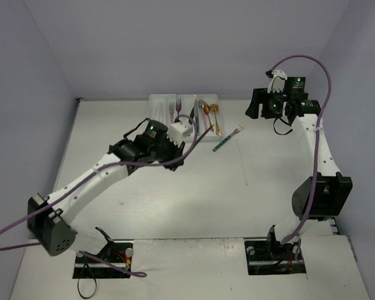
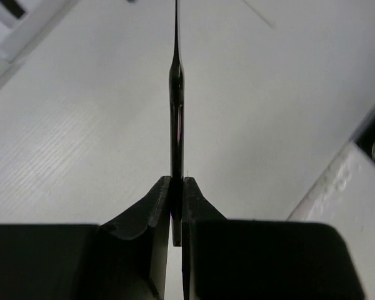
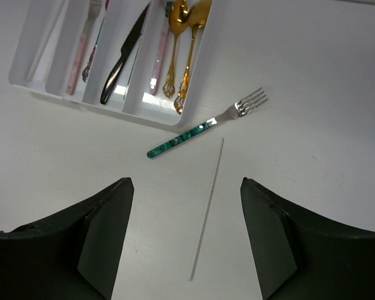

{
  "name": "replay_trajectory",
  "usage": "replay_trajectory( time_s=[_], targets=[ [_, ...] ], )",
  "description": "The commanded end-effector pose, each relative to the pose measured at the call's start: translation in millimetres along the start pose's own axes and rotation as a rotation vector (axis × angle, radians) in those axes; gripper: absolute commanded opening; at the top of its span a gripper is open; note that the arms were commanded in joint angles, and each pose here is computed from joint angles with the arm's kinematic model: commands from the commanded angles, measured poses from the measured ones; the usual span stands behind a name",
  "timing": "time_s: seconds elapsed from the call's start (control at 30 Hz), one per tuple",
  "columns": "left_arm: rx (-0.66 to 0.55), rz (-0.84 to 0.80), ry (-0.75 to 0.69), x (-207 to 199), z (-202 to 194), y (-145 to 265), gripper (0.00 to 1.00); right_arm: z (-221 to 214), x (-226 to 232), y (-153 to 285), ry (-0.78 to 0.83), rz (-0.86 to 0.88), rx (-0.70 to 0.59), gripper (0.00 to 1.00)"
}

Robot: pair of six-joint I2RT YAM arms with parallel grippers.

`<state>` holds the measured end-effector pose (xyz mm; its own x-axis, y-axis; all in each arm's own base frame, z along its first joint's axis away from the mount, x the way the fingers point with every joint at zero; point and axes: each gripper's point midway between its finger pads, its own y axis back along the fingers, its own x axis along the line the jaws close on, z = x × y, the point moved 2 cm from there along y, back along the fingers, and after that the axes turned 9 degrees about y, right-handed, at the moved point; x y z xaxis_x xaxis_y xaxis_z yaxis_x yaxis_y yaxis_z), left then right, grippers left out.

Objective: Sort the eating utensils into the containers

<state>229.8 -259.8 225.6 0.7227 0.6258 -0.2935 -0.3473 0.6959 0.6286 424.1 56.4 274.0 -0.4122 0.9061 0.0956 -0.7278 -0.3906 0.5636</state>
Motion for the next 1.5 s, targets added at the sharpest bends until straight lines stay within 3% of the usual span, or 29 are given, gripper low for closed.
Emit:
replay_trajectory(
  time_s=[0.0,0.03,0.1,0.43,0.67,1.0,1.17,1.47],
  targets=[
    [-0.179,0.348,0.416,40,86,-5,0.0,6,8,12,0.035,-0.017,-0.045,0.66],
    [-0.23,0.367,0.435,42,112,1,0.0,0,8,9,0.025,-0.012,-0.031,0.65],
    [-0.228,0.368,0.519,55,127,-12,0.0,-7,9,7,0.005,-0.011,-0.018,0.65],
    [-0.214,0.217,0.767,129,169,-76,0.0,-20,13,11,-0.03,-0.016,-0.003,0.63],
    [-0.29,0.152,0.602,151,212,-106,0.0,-24,20,13,-0.093,-0.003,-0.031,0.6],
    [-0.28,0.211,0.628,183,190,-155,0.0,-31,18,20,-0.085,-0.042,-0.029,0.69],
    [-0.329,0.218,0.653,194,191,-170,0.0,-29,19,23,-0.085,-0.04,-0.039,0.87],
    [-0.319,0.286,0.649,217,177,-190,0.0,-36,18,24,-0.086,-0.051,-0.027,0.9]
  ],
)
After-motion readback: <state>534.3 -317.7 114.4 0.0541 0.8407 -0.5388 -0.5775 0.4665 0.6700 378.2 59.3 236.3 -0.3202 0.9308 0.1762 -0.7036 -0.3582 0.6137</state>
